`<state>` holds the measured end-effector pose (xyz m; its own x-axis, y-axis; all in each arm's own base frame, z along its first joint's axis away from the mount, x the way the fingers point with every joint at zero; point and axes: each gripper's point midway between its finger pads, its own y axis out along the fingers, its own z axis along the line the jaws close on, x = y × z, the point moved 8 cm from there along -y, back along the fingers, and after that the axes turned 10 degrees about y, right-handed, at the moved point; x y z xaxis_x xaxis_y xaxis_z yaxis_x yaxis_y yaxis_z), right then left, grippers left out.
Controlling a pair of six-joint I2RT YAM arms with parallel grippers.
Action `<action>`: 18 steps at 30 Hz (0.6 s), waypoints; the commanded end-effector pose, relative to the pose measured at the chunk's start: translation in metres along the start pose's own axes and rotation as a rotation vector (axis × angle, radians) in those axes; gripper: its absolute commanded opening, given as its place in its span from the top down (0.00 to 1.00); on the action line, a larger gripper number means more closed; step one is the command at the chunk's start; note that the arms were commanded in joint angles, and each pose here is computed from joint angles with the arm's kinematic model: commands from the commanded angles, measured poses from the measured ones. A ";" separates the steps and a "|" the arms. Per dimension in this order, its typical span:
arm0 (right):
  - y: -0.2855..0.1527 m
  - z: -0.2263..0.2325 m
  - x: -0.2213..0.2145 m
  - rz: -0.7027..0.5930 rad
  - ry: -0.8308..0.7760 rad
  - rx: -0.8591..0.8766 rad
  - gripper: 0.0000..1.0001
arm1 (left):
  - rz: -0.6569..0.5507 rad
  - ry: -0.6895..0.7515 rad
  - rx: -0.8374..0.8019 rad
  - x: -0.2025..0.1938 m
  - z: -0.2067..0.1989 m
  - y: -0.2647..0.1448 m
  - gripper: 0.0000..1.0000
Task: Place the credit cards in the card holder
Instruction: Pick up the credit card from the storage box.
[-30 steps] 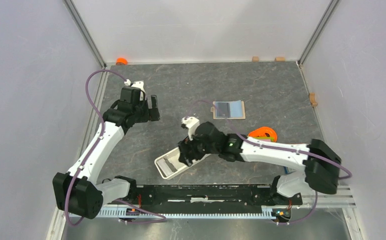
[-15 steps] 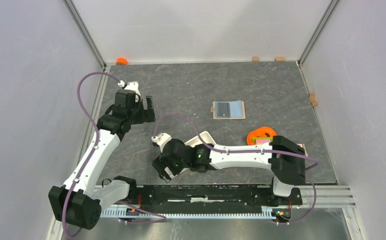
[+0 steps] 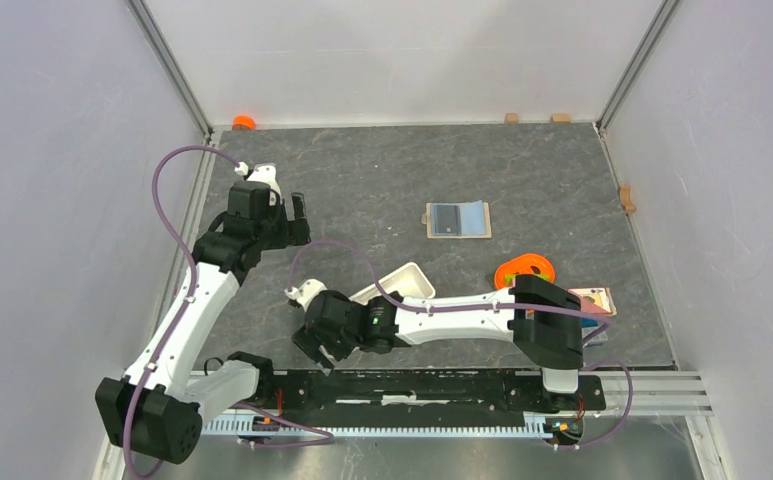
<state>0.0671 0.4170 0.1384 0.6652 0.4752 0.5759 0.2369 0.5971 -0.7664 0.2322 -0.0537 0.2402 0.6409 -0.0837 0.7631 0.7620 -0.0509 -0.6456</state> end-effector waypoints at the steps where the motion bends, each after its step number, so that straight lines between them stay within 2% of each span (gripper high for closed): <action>1: -0.011 0.014 0.014 -0.044 -0.005 0.043 0.14 | -0.049 0.021 0.006 0.006 0.003 -0.003 0.00; 18: -0.027 0.021 0.017 -0.077 0.010 0.098 0.28 | -0.046 0.020 0.013 0.005 0.004 -0.002 0.00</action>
<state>0.0664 0.4154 0.1452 0.6610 0.4723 0.5832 0.2381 0.6050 -0.7598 0.2320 -0.0535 0.2397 0.6412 -0.0835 0.7628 0.7618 -0.0505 -0.6459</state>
